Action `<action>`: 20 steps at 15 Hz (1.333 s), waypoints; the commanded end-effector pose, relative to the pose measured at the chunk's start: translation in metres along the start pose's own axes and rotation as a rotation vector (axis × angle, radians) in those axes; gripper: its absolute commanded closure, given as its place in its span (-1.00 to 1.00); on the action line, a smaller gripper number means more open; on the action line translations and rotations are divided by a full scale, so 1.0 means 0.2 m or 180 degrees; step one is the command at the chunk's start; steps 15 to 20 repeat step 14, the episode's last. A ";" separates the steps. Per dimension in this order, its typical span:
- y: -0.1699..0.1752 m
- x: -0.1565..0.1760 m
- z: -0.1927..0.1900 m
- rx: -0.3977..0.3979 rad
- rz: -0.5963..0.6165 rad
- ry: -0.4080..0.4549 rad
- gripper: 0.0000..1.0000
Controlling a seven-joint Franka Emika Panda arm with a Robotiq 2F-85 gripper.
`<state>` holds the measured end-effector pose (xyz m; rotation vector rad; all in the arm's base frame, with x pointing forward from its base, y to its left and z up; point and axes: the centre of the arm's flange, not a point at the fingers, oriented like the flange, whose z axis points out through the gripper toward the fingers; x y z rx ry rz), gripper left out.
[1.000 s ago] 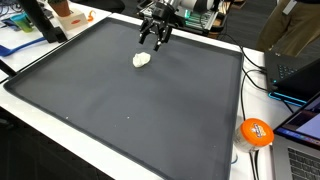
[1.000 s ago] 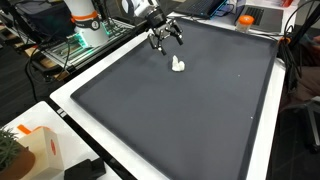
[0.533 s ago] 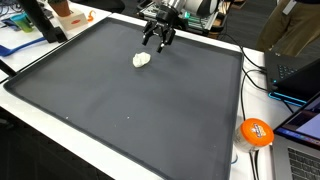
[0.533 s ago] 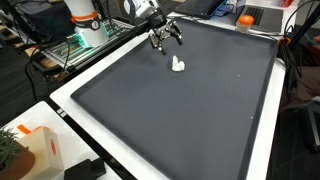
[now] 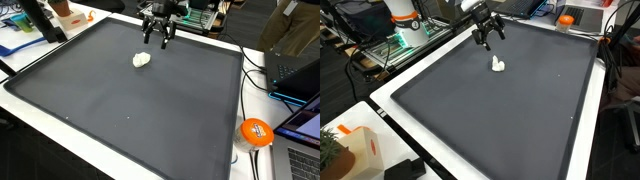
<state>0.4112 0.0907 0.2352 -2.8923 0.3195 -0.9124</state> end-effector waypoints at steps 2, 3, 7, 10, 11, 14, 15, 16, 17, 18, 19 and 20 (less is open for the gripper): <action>0.11 0.26 -0.31 -0.0175 -0.0147 -0.0756 -1.00; 0.15 0.28 -0.31 -0.0128 -0.0189 -0.0916 -1.00; 0.31 0.36 -0.36 0.0235 -0.0394 -0.1297 -1.00; 0.28 0.47 -0.52 0.0550 -0.0477 -0.1368 -1.00; 0.26 0.52 -0.60 0.0663 -0.0480 -0.1351 -1.00; 0.24 0.54 -0.54 0.0663 -0.0418 -0.1259 -1.00; 0.24 0.54 -0.54 0.0663 -0.0418 -0.1259 -1.00; 0.24 0.54 -0.54 0.0663 -0.0418 -0.1259 -1.00; 0.24 0.54 -0.54 0.0663 -0.0418 -0.1259 -1.00; 0.24 0.54 -0.54 0.0663 -0.0418 -0.1259 -1.00; 0.24 0.54 -0.54 0.0663 -0.0418 -0.1259 -1.00; 0.24 0.54 -0.54 0.0663 -0.0418 -0.1259 -1.00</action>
